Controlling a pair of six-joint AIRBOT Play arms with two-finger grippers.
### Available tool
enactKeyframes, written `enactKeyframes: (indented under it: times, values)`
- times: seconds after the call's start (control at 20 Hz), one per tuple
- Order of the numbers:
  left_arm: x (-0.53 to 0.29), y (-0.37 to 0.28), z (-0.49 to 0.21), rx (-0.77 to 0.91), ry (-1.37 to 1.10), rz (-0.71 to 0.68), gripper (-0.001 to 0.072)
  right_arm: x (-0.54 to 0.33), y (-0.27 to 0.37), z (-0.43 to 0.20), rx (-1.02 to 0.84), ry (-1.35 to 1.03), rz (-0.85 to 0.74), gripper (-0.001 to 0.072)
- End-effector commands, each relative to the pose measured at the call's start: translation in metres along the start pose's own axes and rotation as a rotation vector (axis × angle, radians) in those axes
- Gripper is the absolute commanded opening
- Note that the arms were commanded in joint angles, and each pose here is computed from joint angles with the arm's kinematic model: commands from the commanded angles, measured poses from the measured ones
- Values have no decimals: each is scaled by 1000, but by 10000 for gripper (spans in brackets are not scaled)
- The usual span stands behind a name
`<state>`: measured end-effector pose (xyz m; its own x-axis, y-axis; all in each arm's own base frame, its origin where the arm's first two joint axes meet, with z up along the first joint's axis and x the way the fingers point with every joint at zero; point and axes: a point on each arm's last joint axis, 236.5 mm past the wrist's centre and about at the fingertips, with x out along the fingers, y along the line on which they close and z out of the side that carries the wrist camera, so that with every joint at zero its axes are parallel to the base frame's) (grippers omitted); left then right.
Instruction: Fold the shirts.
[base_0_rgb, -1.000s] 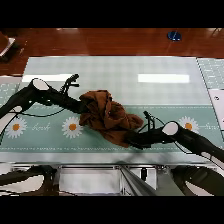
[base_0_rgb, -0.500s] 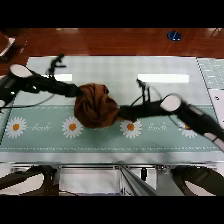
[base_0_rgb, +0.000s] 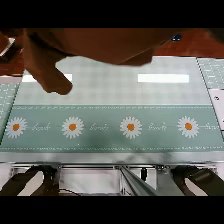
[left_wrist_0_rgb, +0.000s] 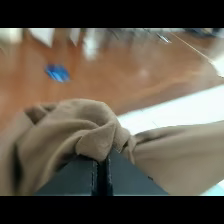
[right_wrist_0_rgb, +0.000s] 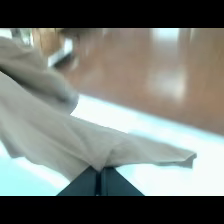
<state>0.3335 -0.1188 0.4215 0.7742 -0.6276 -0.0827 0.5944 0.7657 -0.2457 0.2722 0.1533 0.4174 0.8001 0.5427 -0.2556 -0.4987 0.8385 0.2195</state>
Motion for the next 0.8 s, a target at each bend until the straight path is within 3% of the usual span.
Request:
enactKeyframes:
  times: [0.0,0.2,0.35,0.6,0.75]
  values:
    - [-64,-44,35,177,-103,120,22,-93,9,21,-81,-131,-79,22]
    - [-83,-89,-26,164,126,19,22,-117,8,-14,-73,-19,-106,22]
    - [-80,-84,-68,68,256,-11,22,-108,-16,-48,-22,117,-187,22]
    - [-27,-34,-180,-219,424,-65,22,-41,-54,-132,69,367,-241,22]
    - [25,-16,-270,-371,498,-63,22,-4,-98,-184,114,479,-364,21]
